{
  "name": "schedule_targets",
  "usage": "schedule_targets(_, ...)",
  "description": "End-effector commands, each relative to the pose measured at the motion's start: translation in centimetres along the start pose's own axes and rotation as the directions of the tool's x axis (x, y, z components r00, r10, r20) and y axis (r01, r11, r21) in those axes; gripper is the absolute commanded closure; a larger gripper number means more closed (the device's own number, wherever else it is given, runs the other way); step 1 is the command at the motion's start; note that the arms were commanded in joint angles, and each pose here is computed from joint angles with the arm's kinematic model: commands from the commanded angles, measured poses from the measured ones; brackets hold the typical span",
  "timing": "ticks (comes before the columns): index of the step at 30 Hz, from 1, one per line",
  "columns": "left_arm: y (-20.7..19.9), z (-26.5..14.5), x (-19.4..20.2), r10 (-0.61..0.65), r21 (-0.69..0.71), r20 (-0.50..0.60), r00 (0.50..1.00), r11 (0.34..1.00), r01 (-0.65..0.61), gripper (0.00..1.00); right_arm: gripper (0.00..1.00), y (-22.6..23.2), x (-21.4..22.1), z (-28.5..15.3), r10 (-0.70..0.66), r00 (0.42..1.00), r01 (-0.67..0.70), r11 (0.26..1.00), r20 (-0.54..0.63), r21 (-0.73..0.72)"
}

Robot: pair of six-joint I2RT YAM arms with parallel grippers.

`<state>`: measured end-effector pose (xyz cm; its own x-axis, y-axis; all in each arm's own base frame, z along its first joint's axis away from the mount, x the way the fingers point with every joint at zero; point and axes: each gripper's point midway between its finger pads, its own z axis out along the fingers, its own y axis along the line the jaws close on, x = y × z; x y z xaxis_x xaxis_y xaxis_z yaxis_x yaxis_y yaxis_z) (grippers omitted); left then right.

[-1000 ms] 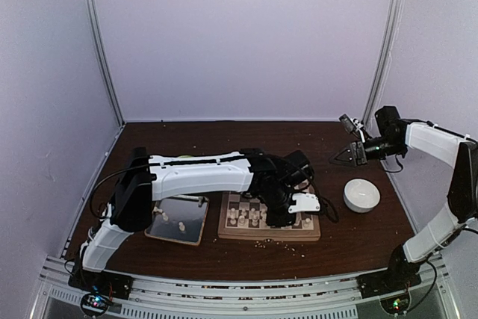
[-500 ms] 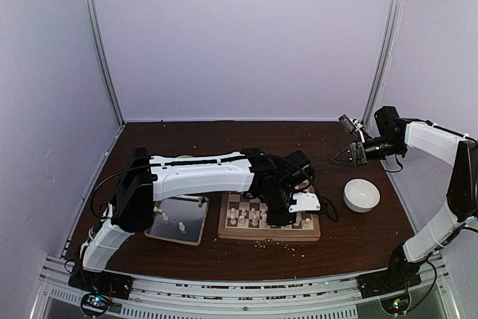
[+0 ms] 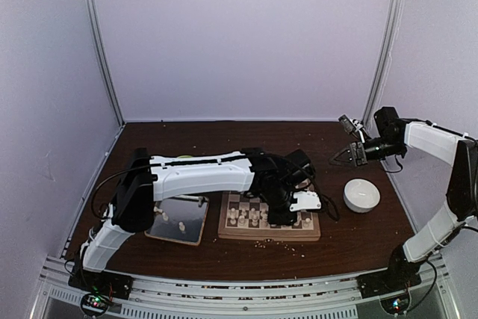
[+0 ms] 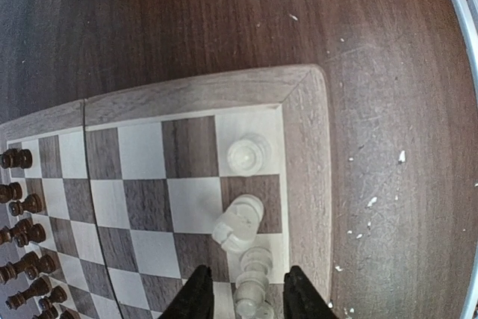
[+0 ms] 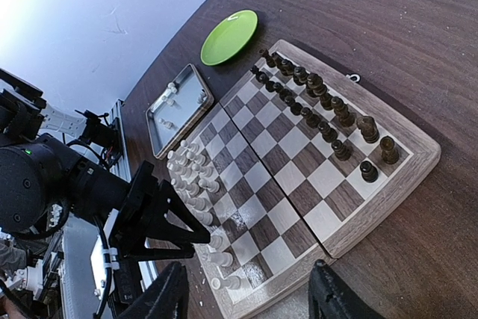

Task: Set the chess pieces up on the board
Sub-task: Place the bishop on f1, then pick up the pawn from the storage box.

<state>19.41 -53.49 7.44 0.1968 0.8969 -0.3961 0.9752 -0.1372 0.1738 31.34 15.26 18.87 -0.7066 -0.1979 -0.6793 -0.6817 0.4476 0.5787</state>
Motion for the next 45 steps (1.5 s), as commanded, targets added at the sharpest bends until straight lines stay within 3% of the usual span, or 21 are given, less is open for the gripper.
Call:
schedule_targets(1,1.3,-3.9,-2.9,-0.006,-0.065,0.099,0.995,0.998,0.012,0.65,0.45,0.7,-1.1,-0.5,-0.033,0.999,0.033,0.999,0.024,-0.016)
schedule_targets(7,3.7,-10.9,-3.0,-0.048,-0.192,0.182,0.982,0.978,0.084,0.63,0.46,0.4,-2.6,-1.7,-0.073,0.995,0.065,0.992,0.068,0.107)
schedule_targets(12,6.8,-16.4,0.7,-0.249,-0.269,0.299,0.921,0.904,0.332,0.61,0.45,1.7,-4.6,-2.4,-0.225,0.973,0.201,0.942,0.060,0.267)
schedule_targets(17,9.5,-19.0,9.1,-0.525,-0.297,0.351,0.775,0.723,0.624,0.60,0.44,4.8,-6.2,-1.5,-0.365,0.931,0.353,0.884,-0.019,0.308)
schedule_targets(20,9.4,-19.7,14.3,-0.633,-0.355,0.352,0.690,0.591,0.724,0.60,0.44,6.5,-6.2,0.5,-0.433,0.895,0.443,0.844,-0.104,0.302)
schedule_targets(23,8.9,-19.8,20.1,-0.742,-0.376,0.360,0.566,0.440,0.816,0.60,0.44,8.5,-5.6,3.5,-0.483,0.856,0.516,0.820,-0.183,0.248)
schedule_targets(27,7.1,-19.4,26.6,-0.842,-0.373,0.356,0.405,0.269,0.888,0.60,0.45,11.8,-3.8,8.0,-0.540,0.792,0.586,0.803,-0.283,0.108)
schedule_targets(30,5.5,-19.2,29.2,-0.871,-0.359,0.357,0.337,0.205,0.911,0.61,0.47,13.9,-2.3,10.8,-0.599,0.712,0.652,0.758,-0.366,0.028)
schedule_targets(35,4.4,-19.0,32.9,-0.900,-0.289,0.397,0.178,0.061,0.955,0.62,0.51,17.7,0.7,15.5,-0.672,0.588,0.706,0.698,-0.451,-0.119)
schedule_targets(38,4.1,-18.7,32.2,-0.891,-0.179,0.425,0.162,0.093,0.979,0.63,0.55,18.7,2.1,18.0,-0.687,0.538,0.716,0.678,-0.488,-0.166)
schedule_targets(41,3.3,-17.9,29.4,-0.884,-0.047,0.409,0.225,0.225,0.973,0.63,0.57,19.1,3.0,19.6,-0.685,0.517,0.715,0.675,-0.513,-0.182)
schedule_targets(45,1.6,-16.7,28.9,-0.881,-0.075,0.369,0.297,0.291,0.954,0.63,0.59,18.9,2.7,19.5,-0.673,0.529,0.716,0.681,-0.516,-0.153)
